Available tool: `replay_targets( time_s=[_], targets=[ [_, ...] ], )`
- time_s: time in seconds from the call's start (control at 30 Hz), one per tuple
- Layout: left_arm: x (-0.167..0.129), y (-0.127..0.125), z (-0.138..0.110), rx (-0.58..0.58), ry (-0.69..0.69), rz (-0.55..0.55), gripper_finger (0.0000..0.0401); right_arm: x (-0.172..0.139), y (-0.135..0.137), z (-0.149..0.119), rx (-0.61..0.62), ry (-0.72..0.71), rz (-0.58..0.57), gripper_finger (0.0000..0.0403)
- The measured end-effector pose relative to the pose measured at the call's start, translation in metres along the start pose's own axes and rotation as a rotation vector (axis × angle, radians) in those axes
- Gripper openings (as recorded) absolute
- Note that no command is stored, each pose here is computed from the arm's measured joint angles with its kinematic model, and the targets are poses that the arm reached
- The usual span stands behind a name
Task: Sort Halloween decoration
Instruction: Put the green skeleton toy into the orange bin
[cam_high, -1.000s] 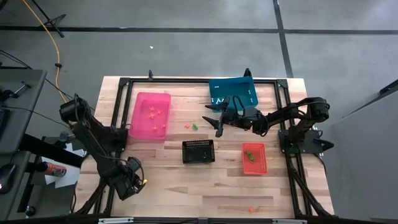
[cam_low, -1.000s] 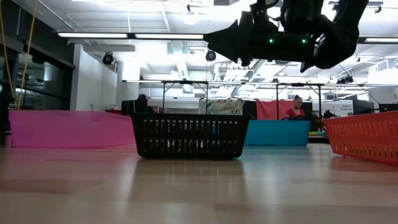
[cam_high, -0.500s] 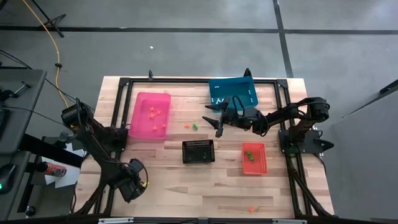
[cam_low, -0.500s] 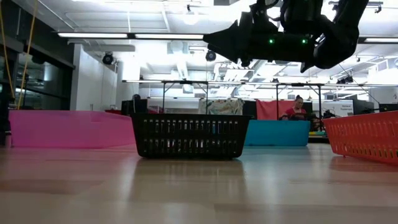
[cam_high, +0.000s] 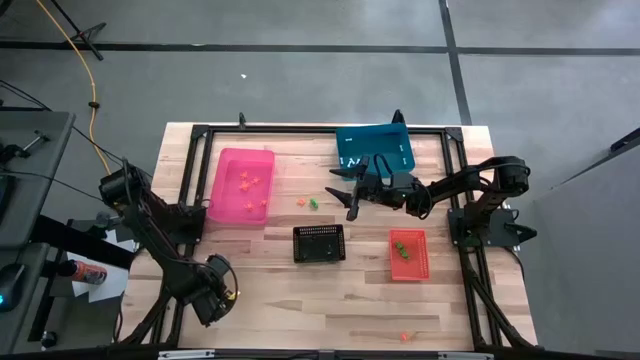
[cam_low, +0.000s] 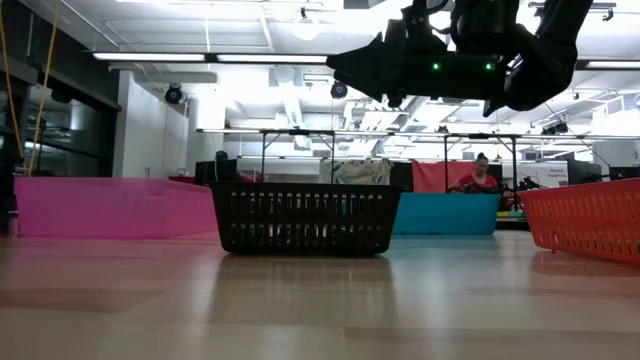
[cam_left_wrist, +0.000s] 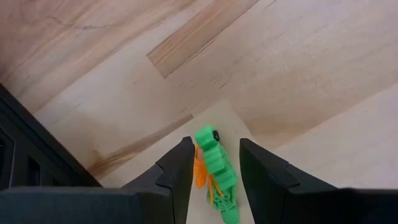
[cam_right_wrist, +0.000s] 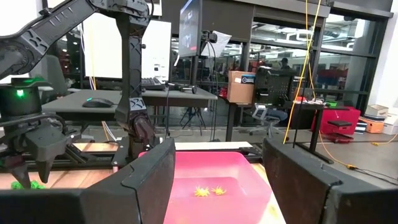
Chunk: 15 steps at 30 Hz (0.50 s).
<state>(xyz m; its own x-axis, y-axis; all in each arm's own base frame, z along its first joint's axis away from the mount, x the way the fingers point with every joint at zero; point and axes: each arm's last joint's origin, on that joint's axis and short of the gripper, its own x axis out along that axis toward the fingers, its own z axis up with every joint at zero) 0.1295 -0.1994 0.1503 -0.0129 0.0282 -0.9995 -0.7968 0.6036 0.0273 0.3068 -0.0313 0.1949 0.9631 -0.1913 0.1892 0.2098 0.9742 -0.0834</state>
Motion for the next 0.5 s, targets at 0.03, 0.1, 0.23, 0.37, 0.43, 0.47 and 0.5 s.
replay_targets(
  time_s=[0.03,0.1,0.23,0.37,0.43,0.47,0.5],
  targets=[
    [0.0017,-0.0006,-0.0003,0.0,0.001,0.007,0.0115,0.0,0.0001,0.0,0.0,0.0,0.0,0.0236],
    [0.0053,-0.001,-0.001,0.0,0.011,0.031,0.0115,-0.0001,0.0,-0.0002,0.0,0.002,0.0,0.0236],
    [0.0078,-0.0012,-0.0014,0.0,0.011,0.044,0.0115,0.0,0.0001,-0.0006,-0.001,0.006,0.0,0.0236],
    [0.0077,-0.0009,-0.001,0.0,0.007,0.046,0.0113,0.0,0.0001,-0.0006,-0.001,0.006,0.001,0.0236],
    [0.0077,-0.0009,-0.001,0.001,0.006,0.047,0.0106,-0.0001,0.0001,-0.0006,-0.002,0.006,0.001,0.0236],
    [0.0077,-0.0008,-0.001,0.002,0.006,0.048,0.0099,-0.0001,0.0001,-0.0007,-0.004,0.007,0.001,0.0236],
    [0.0077,-0.0008,-0.0009,0.008,0.005,0.048,0.0089,0.0,0.0001,-0.0006,-0.005,0.006,0.0,0.0236]
  ],
)
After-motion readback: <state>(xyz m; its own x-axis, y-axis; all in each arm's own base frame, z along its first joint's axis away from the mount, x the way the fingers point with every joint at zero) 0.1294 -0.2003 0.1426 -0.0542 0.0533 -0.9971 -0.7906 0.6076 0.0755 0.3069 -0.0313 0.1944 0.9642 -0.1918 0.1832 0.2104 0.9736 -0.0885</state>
